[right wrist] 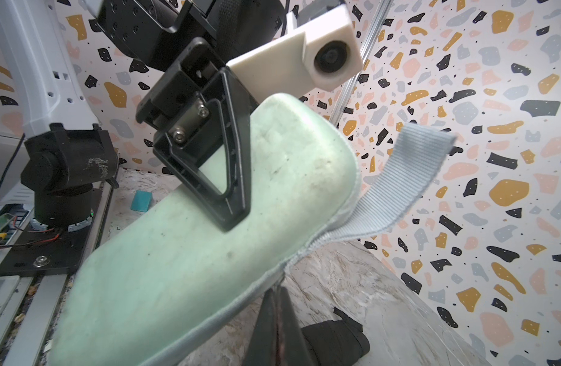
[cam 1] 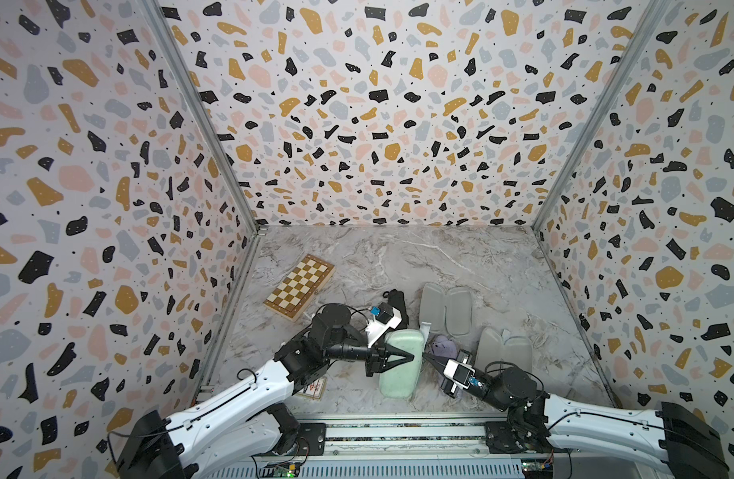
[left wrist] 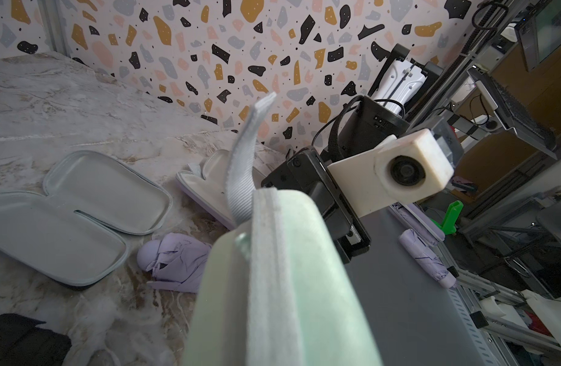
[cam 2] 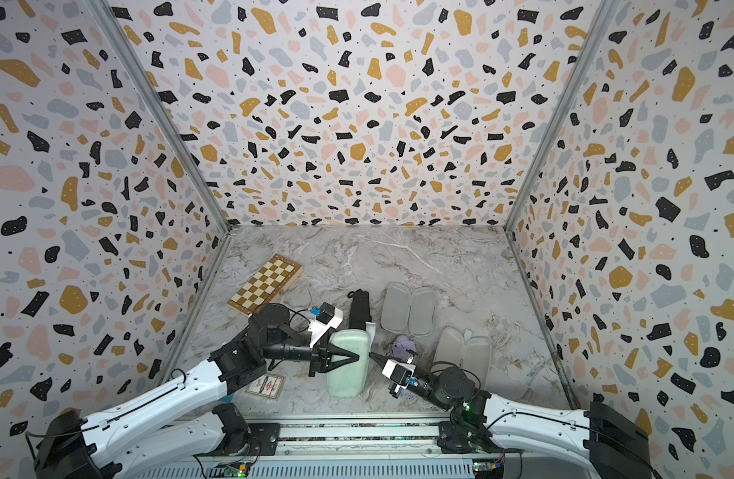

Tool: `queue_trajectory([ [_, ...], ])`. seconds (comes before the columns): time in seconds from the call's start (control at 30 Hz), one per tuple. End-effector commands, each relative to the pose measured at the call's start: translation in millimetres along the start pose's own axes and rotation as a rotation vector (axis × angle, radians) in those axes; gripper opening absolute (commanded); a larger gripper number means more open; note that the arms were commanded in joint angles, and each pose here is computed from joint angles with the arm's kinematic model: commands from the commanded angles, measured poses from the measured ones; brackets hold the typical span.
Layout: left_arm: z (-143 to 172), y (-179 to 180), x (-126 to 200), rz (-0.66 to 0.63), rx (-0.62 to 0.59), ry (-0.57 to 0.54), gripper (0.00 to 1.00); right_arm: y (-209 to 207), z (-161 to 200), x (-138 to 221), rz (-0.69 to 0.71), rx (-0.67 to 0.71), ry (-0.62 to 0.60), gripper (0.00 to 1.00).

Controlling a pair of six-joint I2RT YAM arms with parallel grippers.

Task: Put umbrellas into zippered umbrella sleeves
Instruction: Zip the zipper on the umbrella sleeve.

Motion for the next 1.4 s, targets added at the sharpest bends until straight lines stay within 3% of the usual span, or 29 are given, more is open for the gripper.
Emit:
queue_trajectory([
  [0.0, -42, -3, 7, -0.052, -0.030, -0.119, 0.00, -3, -4, -6, 0.011, 0.003, 0.008, 0.00],
  [0.2, -52, 15, 16, -0.126, 0.049, -0.181, 0.00, 2, 12, -7, 0.002, -0.009, 0.065, 0.00],
  [0.7, -64, 16, 30, -0.172, 0.045, -0.237, 0.00, 16, 29, -8, -0.066, -0.030, 0.118, 0.00],
  [0.97, -76, 42, 50, -0.366, 0.082, -0.324, 0.00, 28, 37, -13, -0.131, -0.061, 0.144, 0.00],
  [1.37, -84, 63, 55, -0.439, 0.127, -0.418, 0.00, 50, 31, -21, -0.256, -0.146, 0.101, 0.00],
])
Point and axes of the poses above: each gripper's point midway between its finger pads, its own x axis back along the fingers, its own y axis along the line the jaws close on, z = x × y, the point moved 3 cm from there along x, back along the fingers
